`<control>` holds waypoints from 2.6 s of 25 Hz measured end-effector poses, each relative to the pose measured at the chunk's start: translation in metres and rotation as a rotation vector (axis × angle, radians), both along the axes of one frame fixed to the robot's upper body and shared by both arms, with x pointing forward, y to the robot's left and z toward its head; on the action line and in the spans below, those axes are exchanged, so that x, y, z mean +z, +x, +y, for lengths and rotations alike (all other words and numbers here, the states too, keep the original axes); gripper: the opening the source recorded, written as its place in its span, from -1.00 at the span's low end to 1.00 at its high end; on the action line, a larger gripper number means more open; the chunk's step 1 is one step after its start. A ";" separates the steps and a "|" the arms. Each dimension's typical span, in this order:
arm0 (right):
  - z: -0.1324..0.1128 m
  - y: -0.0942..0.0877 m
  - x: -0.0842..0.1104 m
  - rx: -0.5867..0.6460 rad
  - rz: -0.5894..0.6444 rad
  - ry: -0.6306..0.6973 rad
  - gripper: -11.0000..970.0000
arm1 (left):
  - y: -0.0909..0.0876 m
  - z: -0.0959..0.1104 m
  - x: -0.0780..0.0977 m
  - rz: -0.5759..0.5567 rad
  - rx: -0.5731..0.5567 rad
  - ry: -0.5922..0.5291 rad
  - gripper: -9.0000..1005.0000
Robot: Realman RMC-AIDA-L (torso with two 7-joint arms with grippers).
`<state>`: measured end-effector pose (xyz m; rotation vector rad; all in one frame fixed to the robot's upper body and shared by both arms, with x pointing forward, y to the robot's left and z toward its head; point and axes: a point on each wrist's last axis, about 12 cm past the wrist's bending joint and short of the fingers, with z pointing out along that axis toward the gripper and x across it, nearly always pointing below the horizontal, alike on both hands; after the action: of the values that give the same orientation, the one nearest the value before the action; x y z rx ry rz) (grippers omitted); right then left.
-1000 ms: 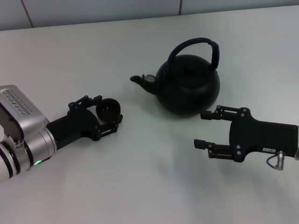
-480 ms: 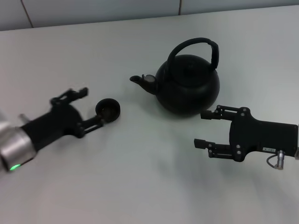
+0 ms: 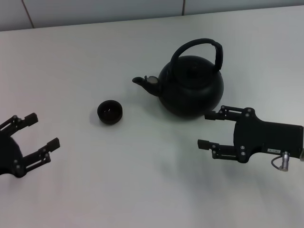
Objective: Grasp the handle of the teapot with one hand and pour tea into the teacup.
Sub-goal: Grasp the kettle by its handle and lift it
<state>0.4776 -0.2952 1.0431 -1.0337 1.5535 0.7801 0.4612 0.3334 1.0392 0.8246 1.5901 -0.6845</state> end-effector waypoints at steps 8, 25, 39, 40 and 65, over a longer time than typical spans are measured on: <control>-0.001 -0.001 -0.001 -0.007 0.004 0.004 0.47 | -0.004 0.006 0.000 0.001 -0.011 0.024 0.62; -0.002 -0.011 -0.005 -0.068 -0.009 0.089 0.47 | -0.011 0.010 -0.011 0.035 -0.046 0.136 0.62; 0.051 -0.043 -0.044 -0.862 -0.146 0.337 0.47 | -0.005 0.010 -0.007 0.012 -0.034 0.124 0.62; 0.056 -0.043 -0.044 -0.887 -0.153 0.324 0.47 | -0.005 0.010 -0.007 0.012 -0.035 0.124 0.62; 0.076 0.018 -0.035 -0.906 -0.157 0.203 0.47 | -0.005 0.008 -0.006 -0.001 -0.025 0.108 0.62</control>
<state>0.4961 -0.2193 1.0078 -0.1659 1.5480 0.2009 0.4567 0.3419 1.0335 0.9252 1.6299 -0.6199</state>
